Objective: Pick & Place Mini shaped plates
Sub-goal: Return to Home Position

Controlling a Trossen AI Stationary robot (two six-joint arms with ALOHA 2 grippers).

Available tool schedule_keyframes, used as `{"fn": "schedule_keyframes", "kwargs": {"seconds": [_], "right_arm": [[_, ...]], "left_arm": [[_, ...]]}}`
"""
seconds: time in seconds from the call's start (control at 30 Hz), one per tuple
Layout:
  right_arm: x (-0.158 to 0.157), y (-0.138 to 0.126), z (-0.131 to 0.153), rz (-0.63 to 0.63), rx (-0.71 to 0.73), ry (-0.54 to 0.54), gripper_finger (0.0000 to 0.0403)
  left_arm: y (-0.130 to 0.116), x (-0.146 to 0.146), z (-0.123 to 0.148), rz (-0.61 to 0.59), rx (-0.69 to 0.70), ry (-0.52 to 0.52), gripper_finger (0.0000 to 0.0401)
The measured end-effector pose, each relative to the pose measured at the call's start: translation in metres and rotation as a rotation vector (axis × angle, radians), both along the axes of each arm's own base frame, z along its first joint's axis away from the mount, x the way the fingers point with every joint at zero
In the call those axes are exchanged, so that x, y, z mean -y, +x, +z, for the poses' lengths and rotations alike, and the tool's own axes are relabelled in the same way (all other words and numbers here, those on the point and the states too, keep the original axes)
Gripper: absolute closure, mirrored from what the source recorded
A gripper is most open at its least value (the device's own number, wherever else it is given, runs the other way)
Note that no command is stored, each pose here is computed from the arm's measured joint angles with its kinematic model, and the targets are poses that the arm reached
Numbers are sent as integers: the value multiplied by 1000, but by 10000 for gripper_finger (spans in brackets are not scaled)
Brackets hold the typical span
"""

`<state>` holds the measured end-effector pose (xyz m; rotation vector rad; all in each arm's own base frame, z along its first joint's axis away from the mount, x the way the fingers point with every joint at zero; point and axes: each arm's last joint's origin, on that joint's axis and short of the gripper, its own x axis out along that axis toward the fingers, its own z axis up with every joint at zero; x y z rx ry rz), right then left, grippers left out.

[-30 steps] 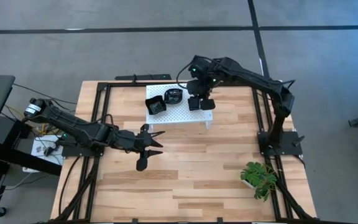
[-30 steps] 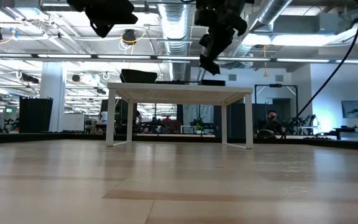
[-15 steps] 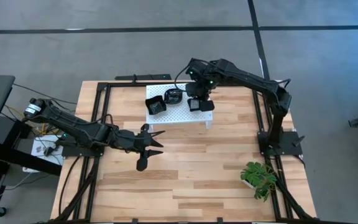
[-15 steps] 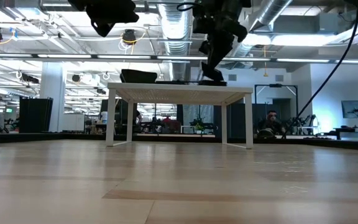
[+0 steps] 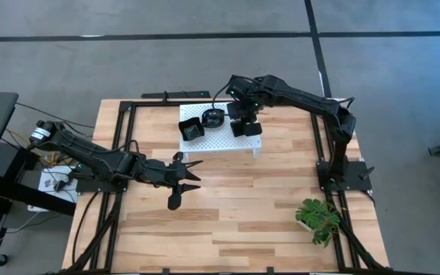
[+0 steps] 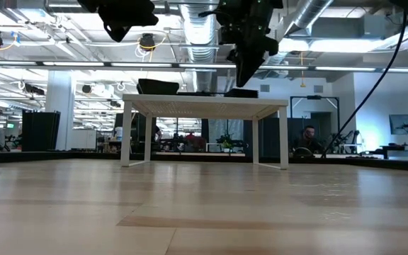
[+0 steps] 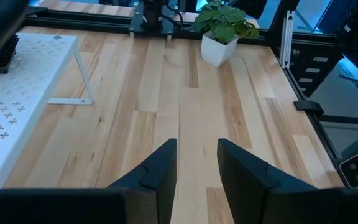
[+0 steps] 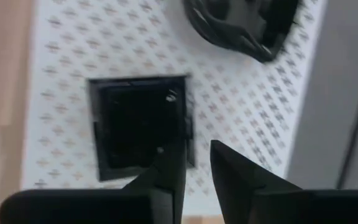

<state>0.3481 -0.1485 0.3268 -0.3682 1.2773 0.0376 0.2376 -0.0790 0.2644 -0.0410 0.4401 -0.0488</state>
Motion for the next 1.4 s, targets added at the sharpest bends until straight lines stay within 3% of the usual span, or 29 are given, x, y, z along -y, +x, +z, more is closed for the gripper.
{"fn": "schedule_keyframes", "kwargs": {"seconds": [0.17, 0.33, 0.43, 0.57, 0.7, 0.83, 1.0, 1.23, 1.33, 1.4], "right_arm": [[-16, -1, 12, -96, -24, -34, 336], [-50, -8, 33, -48, -100, -1, 337], [-71, -20, 50, -74, -78, 25, 337], [-90, -53, 74, -40, 45, 170, 337], [-106, -97, 80, 88, 236, 384, 337], [-120, -144, 56, 43, 389, 449, 337], [-130, -196, 4, -128, 562, 313, 337], [-133, -232, -59, -104, 942, 176, 337], [-135, -243, -78, -89, 1020, 165, 337], [-135, -249, -89, -131, 1058, 214, 337]], "left_arm": [[0, 0, 0, 0, 0, 0, 284], [0, 0, 0, -8, 4, 40, 285], [-1, -3, 1, 56, 18, 80, 289], [-12, -9, 15, 135, 75, 133, 296], [-45, -19, 40, 161, 146, 159, 299], [-90, -35, 51, 197, 197, 151, 299], [-128, -50, 16, 167, 262, 109, 299], [-152, -57, -29, 70, 424, 42, 299], [-162, -61, -33, 71, 496, 43, 299], [-165, -62, -36, 74, 527, 52, 299]]}}
